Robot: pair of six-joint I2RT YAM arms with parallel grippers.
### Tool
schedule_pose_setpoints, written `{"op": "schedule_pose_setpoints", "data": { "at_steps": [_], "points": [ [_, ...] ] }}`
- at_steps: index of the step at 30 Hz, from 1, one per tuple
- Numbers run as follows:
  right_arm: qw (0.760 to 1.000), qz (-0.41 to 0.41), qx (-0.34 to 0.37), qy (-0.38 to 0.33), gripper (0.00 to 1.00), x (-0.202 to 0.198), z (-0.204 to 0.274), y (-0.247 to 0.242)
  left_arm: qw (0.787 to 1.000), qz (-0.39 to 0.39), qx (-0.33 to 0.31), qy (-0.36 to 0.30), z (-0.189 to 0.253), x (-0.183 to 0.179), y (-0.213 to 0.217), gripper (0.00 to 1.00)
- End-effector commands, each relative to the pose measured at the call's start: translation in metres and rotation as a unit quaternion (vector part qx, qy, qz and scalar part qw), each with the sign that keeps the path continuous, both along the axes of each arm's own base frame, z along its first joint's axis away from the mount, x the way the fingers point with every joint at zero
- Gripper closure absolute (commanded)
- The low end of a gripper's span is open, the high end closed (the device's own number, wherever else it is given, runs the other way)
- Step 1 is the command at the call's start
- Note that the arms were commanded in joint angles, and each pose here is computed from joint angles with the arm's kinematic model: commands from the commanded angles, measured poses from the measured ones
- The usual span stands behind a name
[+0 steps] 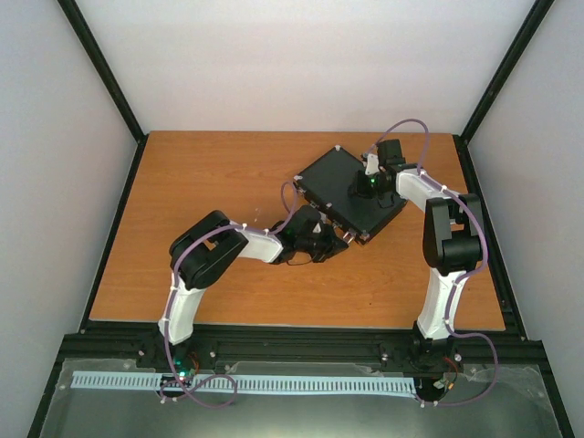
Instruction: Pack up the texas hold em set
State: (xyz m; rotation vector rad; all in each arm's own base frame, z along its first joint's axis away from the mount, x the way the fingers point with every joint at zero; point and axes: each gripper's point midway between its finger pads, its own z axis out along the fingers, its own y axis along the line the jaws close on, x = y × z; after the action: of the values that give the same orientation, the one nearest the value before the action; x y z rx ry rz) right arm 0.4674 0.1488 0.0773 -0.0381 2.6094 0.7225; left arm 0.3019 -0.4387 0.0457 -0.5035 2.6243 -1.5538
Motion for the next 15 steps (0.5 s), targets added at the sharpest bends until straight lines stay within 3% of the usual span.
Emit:
{"op": "schedule_pose_setpoints", "data": {
  "at_steps": [1,15],
  "points": [
    [0.992,-0.025,-0.059,0.113,0.97,-0.039,-0.064,-0.028,1.000,0.007,-0.006,-0.004,0.001,0.012,0.002,0.99],
    [0.991,-0.027,-0.058,0.117,0.97,-0.037,-0.068,-0.030,1.000,0.019,-0.009,-0.011,-0.005,0.053,-0.018,0.99]
  ]
}}
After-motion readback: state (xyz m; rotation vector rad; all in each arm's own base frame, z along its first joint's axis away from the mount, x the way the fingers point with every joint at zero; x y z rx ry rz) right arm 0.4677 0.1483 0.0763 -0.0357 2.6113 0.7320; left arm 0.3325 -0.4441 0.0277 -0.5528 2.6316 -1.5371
